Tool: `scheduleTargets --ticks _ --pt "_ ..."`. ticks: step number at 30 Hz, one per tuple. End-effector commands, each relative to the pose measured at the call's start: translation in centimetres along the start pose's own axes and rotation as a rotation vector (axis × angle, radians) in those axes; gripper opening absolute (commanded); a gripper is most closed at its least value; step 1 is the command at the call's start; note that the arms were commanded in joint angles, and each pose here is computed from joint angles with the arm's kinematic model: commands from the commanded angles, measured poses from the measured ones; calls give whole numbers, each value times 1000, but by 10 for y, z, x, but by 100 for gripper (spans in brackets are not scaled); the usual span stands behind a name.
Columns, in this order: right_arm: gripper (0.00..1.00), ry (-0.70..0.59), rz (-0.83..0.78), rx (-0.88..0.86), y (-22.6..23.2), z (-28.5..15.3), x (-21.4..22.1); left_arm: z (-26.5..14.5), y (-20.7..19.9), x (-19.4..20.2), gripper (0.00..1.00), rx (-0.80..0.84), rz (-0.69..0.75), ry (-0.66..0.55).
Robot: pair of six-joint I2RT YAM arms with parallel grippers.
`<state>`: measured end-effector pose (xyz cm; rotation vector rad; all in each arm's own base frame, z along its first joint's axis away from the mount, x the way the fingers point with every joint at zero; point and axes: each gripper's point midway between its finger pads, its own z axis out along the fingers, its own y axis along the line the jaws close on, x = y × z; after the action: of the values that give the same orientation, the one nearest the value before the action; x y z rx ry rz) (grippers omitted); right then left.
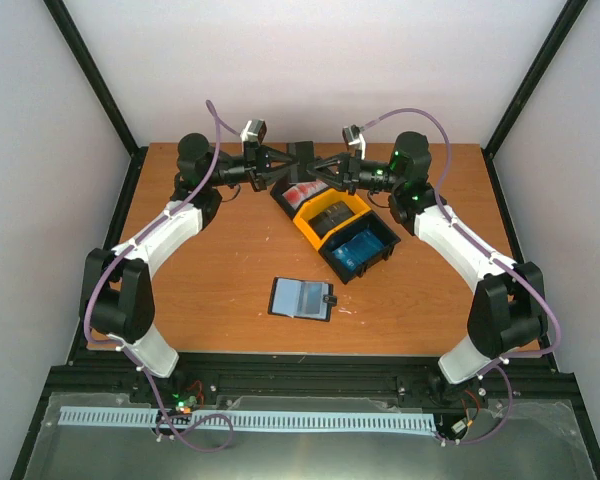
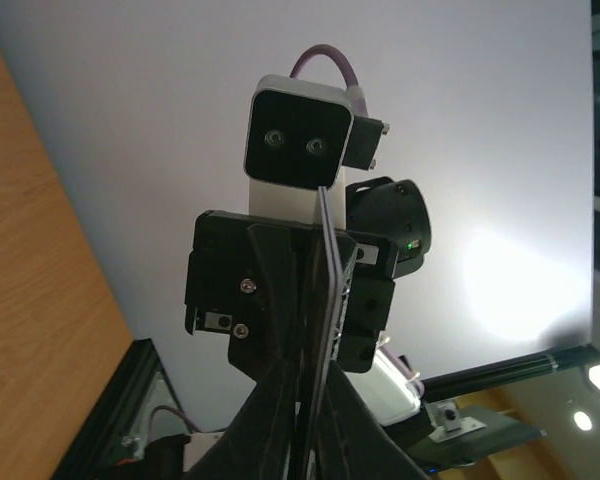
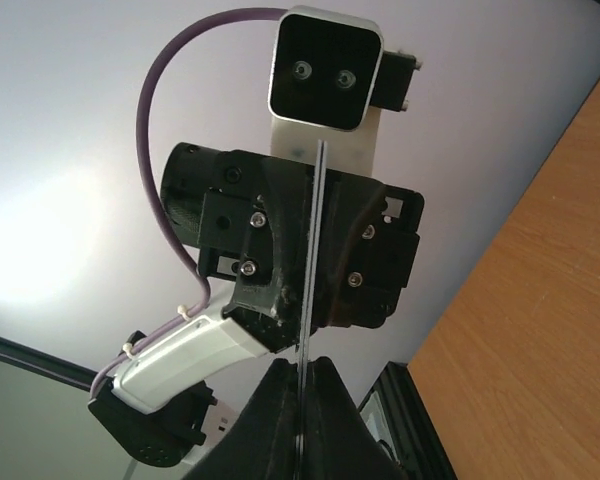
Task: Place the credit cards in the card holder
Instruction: Pick up the credit card from the storage box.
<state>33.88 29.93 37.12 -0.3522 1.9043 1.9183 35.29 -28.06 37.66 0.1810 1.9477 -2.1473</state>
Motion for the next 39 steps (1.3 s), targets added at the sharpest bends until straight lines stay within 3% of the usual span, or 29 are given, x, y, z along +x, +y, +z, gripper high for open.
scheduleTargets --ticks 1,8,14,15,18,20,29,39 --pt "3 6 3 4 -1 8 -4 3 -21 17 10 0 113 81" --pt "3 -16 -20 19 4 6 -9 3 -4 14 16 -50 105 66" --pt "3 -27 -28 28 6 -5 -8 -3 5 10 1 -76 113 44" --pt "6 -27 -34 24 8 -7 -7 -4 5 10 1 -76 117 42" --pt "29 -33 -58 0 13 -11 -5 -6 -2 11 1 -68 127 45" --pt "36 -21 -62 -10 14 -12 -1 -6 -8 13 1 -57 128 52" --pt "34 -5 -71 -21 12 -12 6 -8 -35 19 1 3 150 73" --pt "31 29 -92 -36 15 -6 11 -8 -36 20 1 8 149 71"
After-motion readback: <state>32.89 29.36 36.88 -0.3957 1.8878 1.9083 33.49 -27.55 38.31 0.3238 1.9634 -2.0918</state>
